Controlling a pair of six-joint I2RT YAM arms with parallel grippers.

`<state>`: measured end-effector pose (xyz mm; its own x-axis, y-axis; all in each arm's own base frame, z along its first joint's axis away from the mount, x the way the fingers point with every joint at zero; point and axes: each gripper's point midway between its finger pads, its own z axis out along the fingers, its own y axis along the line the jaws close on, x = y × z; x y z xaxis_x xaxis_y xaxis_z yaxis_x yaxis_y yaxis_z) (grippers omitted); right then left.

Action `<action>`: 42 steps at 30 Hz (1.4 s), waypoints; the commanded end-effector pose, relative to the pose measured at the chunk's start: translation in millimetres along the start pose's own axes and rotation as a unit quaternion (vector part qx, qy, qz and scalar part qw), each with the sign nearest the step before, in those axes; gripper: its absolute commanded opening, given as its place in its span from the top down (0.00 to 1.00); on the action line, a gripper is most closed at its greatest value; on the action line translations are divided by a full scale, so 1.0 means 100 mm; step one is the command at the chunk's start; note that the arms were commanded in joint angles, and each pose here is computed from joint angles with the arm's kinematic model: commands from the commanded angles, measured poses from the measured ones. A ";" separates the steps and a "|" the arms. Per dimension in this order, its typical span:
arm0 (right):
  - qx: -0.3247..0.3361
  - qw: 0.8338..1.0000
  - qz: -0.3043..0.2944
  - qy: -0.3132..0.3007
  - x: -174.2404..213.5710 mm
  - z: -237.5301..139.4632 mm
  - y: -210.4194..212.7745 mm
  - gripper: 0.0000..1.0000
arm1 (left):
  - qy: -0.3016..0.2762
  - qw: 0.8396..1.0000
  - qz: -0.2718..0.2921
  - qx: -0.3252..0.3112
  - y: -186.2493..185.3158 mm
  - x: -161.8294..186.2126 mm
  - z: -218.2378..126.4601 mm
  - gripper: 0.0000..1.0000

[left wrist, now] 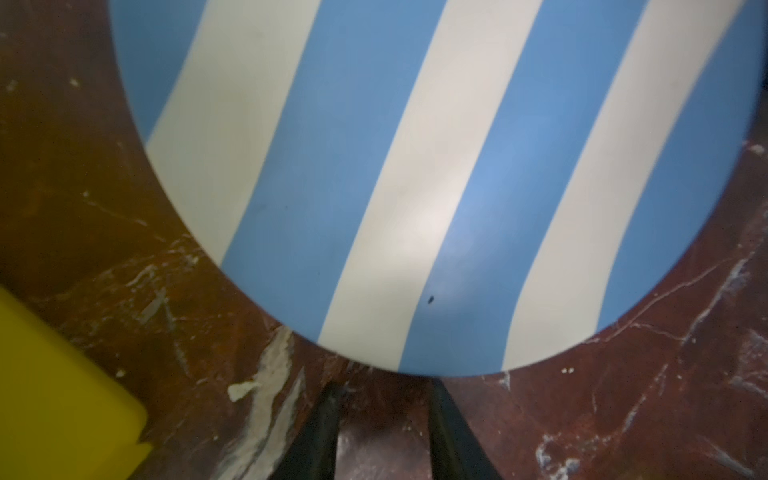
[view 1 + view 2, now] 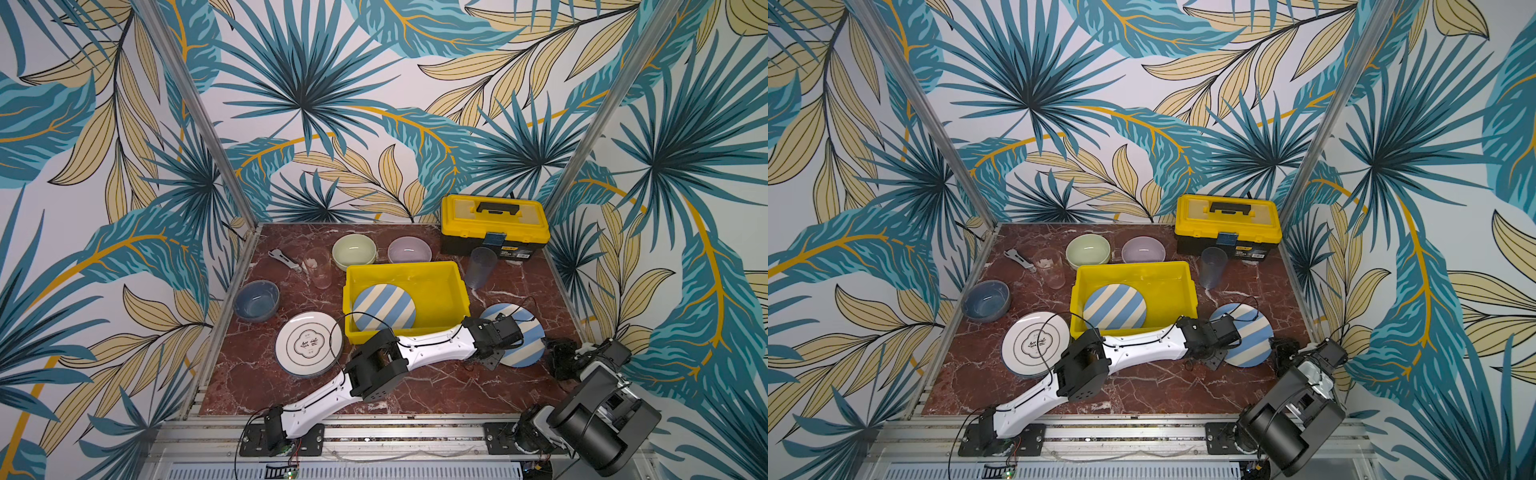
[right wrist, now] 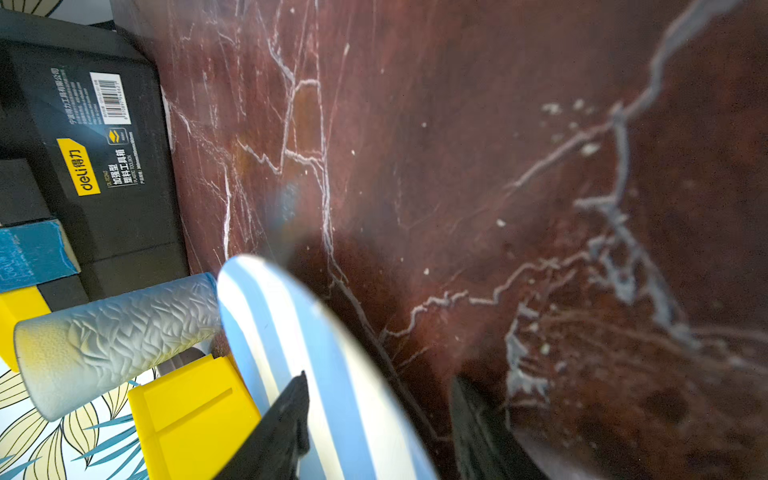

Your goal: Place the mixed dishes into the plastic bin

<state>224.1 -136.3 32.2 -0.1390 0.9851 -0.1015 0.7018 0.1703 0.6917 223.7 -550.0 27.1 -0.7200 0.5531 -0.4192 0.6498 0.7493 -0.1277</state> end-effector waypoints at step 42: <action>0.025 1.000 -0.016 -0.005 0.01 0.13 -0.01 0.50 | -0.090 0.987 0.112 0.070 -0.10 -0.78 -0.01 0.69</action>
<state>240.3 -142.9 31.1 -0.1489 0.9778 -0.1473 0.7011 0.2095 0.6816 281.5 -594.2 76.4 -0.5187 0.5939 -0.6150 0.8034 0.5846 -0.1130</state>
